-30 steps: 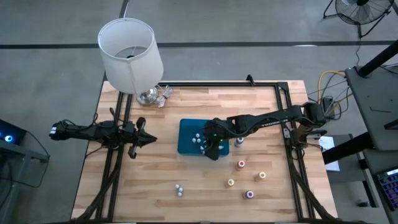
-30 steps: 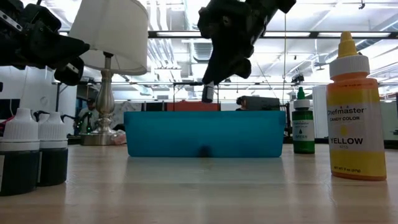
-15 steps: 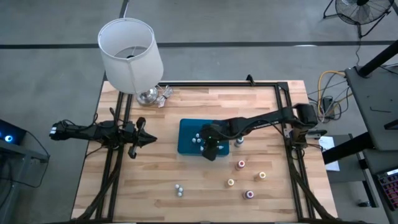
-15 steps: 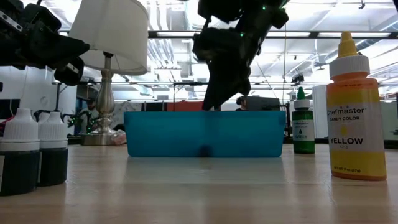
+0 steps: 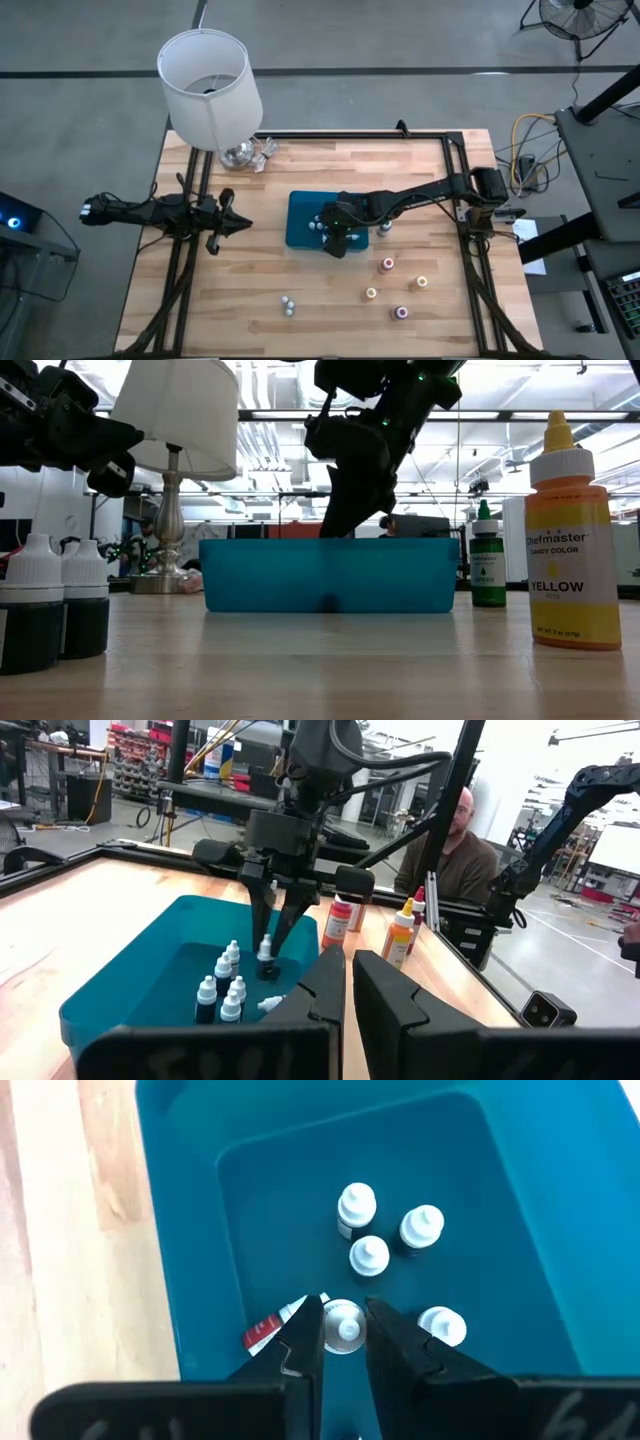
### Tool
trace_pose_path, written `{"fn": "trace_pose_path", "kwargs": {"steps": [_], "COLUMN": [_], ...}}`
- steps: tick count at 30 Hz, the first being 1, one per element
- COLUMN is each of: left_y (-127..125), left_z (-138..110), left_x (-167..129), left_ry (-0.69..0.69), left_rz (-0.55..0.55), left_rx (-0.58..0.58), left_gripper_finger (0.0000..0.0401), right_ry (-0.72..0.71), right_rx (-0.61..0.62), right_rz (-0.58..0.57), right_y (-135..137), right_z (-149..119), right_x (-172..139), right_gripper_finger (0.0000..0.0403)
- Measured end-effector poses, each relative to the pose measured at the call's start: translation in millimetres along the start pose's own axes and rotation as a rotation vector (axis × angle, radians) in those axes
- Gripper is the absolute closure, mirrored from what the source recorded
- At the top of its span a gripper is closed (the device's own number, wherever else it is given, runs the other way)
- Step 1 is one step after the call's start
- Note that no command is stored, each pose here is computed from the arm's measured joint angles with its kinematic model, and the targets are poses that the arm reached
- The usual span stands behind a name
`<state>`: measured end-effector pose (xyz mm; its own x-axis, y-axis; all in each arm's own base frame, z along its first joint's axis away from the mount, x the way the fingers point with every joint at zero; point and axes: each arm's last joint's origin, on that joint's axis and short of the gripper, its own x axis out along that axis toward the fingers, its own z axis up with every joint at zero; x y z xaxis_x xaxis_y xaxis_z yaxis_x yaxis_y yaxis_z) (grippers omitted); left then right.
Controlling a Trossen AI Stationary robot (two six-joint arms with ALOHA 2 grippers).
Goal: Pick & Place food coloring
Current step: Put the top small black food coloring bottle into the blue bin
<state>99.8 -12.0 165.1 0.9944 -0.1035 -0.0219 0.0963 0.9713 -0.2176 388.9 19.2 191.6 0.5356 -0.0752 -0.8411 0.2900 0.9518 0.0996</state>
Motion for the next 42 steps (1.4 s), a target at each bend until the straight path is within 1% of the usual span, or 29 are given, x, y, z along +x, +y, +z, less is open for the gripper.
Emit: {"fn": "trace_pose_path", "kwargs": {"steps": [6,11,19,24,30,32,36,42], "left_y": [0,0,0,0,0,0,0,0], "left_z": [0,0,0,0,0,0,0,0], "left_x": [0,0,0,0,0,0,0,0], "left_ry": [-0.001,-0.001,0.0,0.0,0.0,0.0,-0.001,-0.001], "left_rz": [0.001,0.001,0.0,0.001,0.001,0.0,0.001,0.001], "left_rx": [0.0,0.0,0.0,0.0,0.0,0.0,0.0,0.0], "left_gripper_finger": [0.0401,0.0401,0.0401,0.0401,0.0401,0.0401,0.0401,0.0401], "right_ry": [0.001,-0.019,-0.041,-0.052,-0.055,-0.038,-0.02,-0.036], "right_rx": [0.017,0.042,0.222,0.296,0.358,0.37,0.439,0.443], "right_rz": [0.001,-0.038,-0.085,-0.099,-0.112,-0.122,-0.136,-0.167], "right_y": [3,6,6,10,20,22,22,22], "right_z": [-1,-2,-3,-5,-12,-16,-20,-21], "right_x": [0,-1,1,2,5,10,22,29], "right_gripper_finger": [0.036,0.036,0.036,0.036,0.036,0.036,0.036,0.036]}}
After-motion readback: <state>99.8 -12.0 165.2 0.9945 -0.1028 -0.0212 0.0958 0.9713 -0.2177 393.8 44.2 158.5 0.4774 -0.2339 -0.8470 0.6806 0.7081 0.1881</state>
